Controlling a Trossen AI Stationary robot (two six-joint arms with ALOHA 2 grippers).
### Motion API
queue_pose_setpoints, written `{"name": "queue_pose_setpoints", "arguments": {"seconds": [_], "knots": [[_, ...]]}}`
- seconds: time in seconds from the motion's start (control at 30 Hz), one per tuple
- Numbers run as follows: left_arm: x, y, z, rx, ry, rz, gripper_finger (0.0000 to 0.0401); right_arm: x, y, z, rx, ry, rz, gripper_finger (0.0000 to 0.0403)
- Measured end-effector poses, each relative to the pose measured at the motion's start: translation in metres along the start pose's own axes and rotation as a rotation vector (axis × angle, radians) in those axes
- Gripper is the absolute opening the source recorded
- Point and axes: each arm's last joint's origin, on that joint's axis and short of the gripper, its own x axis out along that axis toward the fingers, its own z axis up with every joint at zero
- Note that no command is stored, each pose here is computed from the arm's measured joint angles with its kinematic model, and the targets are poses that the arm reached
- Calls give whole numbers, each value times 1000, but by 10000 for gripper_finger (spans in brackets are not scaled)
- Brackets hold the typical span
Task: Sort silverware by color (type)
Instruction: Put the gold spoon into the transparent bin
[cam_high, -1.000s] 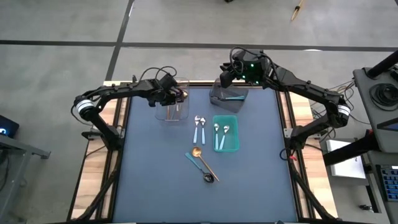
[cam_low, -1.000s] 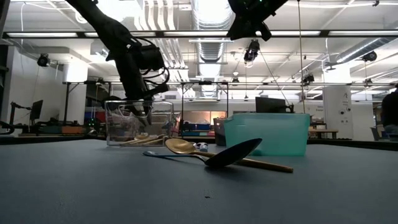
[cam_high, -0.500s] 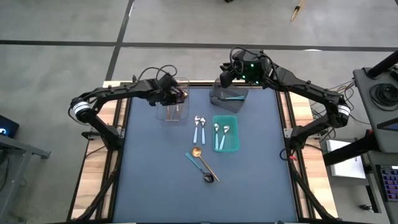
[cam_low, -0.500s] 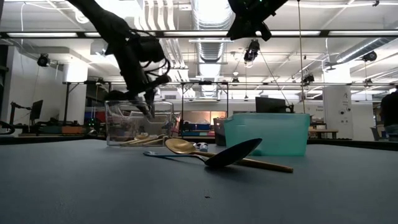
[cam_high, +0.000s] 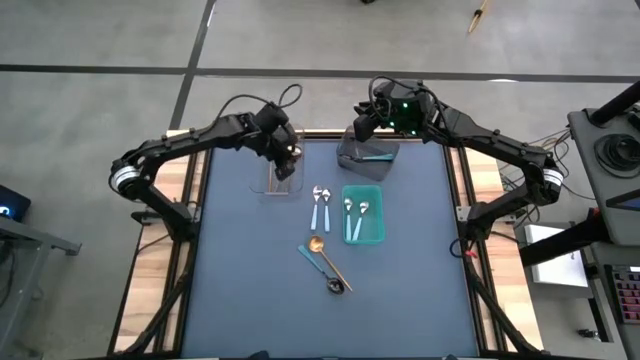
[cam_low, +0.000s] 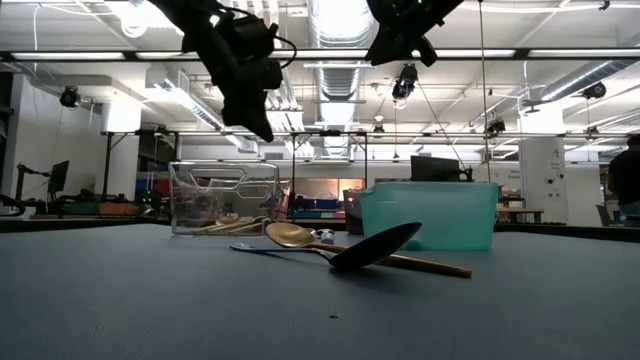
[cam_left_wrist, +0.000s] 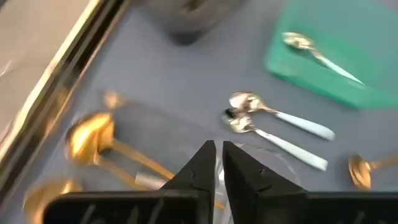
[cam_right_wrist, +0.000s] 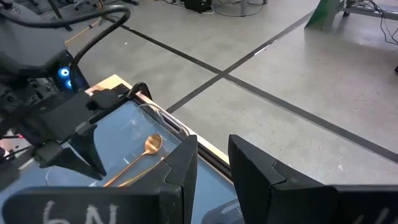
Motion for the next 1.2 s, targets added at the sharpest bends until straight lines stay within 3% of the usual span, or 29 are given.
{"name": "queue_pose_setpoints", "arguments": {"seconds": [0.07,0.13,0.27,0.37,0.5,0.77,0.93,1.2], "knots": [[0,6,-1,37,-20,-23,3,0,0,0,-1,4,-1,82],[5,16,-5,-1,-45,-8,4,0,0,-1,-3,15,-4,82],[22,32,-16,-262,-82,31,1,0,-1,-2,-5,24,-5,82],[36,38,-26,-466,-47,125,1,0,-1,-2,-6,22,-6,82],[56,35,-30,-592,-17,183,0,0,-4,-1,-4,21,-15,82],[77,40,-28,-661,18,251,0,2,-13,-2,4,37,-46,82],[83,44,-26,-676,76,352,0,2,-15,-2,7,48,-55,82],[91,46,-28,-669,116,364,20,2,-15,-3,6,54,-56,82]]}}
